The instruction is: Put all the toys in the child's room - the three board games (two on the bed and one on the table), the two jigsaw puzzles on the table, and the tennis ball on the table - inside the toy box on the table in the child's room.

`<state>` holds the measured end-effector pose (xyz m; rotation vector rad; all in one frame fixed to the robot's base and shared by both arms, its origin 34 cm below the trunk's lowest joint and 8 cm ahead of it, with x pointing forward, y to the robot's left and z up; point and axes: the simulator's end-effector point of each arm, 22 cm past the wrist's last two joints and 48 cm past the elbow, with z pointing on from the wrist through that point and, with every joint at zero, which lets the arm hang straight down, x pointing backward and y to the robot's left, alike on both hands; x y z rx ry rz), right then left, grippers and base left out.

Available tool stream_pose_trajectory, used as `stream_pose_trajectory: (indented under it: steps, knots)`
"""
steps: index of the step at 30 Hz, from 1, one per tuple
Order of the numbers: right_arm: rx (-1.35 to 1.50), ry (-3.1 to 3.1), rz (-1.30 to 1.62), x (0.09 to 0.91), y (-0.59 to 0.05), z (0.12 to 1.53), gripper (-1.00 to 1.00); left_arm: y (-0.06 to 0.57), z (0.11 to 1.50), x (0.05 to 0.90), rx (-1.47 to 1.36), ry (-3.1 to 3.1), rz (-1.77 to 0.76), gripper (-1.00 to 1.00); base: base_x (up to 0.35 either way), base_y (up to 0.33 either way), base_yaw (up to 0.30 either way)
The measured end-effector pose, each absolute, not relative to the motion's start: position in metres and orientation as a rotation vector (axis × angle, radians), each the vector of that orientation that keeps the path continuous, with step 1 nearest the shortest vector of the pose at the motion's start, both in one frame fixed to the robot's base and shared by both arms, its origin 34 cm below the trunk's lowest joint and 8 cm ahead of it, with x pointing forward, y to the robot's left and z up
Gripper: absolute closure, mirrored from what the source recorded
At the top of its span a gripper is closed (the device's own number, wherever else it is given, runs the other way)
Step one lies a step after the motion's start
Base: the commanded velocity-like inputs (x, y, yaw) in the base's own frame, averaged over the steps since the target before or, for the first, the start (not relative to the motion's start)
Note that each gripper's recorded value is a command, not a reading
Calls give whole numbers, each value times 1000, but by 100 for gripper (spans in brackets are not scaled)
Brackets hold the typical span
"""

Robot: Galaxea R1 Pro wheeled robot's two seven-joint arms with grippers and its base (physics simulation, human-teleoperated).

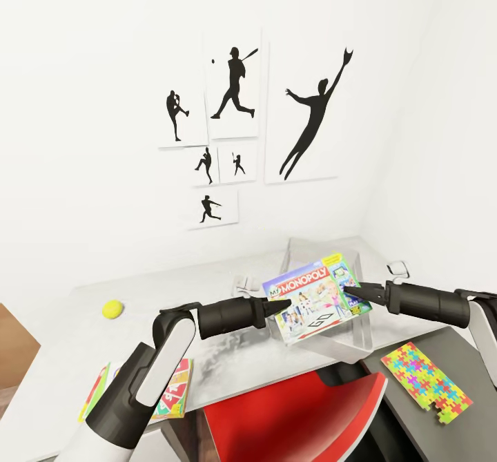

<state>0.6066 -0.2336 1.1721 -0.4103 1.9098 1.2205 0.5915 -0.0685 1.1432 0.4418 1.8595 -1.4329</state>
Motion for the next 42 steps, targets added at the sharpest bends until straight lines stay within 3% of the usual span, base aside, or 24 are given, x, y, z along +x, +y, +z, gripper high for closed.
stream_pose_trajectory:
  steps: [12,13,42]
  knots:
    - [-416,1911,1230,606,-229,1171,-100,-69,1144,591,444,1857,-1437,100,0,0,0]
    - [-416,1911,1231,606,-229,1171,100,-69,1144,591,444,1856,-1437,100,0,0,0]
    - [-422,1920,1178,609,-237,1167,100,-71,1149,586,434,1848,-1489,100,0,0,0]
